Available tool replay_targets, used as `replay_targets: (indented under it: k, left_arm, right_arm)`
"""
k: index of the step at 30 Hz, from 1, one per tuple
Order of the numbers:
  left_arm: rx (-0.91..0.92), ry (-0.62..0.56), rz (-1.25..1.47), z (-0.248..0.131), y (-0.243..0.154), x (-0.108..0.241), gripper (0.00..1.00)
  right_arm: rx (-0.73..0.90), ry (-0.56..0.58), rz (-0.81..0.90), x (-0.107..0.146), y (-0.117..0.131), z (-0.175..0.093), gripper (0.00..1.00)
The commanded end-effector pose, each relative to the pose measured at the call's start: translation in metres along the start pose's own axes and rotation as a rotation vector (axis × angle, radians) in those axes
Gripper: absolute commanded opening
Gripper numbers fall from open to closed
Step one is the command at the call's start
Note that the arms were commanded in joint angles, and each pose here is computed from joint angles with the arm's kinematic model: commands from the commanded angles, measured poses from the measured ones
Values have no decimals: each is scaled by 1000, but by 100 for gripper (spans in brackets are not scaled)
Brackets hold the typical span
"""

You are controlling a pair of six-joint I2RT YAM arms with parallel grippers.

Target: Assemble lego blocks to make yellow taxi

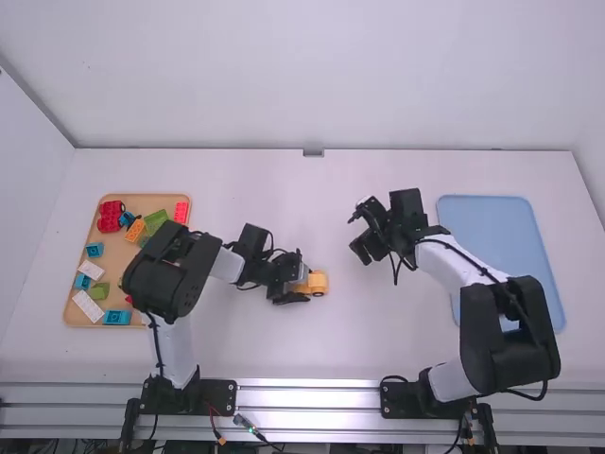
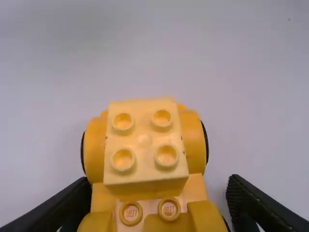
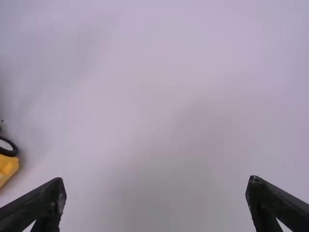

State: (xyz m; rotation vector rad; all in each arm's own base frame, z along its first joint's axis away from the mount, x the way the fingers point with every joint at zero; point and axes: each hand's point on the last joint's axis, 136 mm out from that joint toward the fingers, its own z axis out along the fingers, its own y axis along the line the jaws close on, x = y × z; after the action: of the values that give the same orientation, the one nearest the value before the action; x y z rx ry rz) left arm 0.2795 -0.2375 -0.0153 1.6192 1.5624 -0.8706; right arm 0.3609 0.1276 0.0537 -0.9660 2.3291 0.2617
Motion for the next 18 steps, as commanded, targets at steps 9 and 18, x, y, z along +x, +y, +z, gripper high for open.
replay_targets:
  k: [9,18]
  left_arm:
    - [2,39,-66,-13,22,-14,99]
    - [-55,304,-262,-90,55,-42,99]
  right_arm:
    - [23,-11,8,-5,-4,-5,99]
    - [43,-48,-3,-14,-9,-6,99]
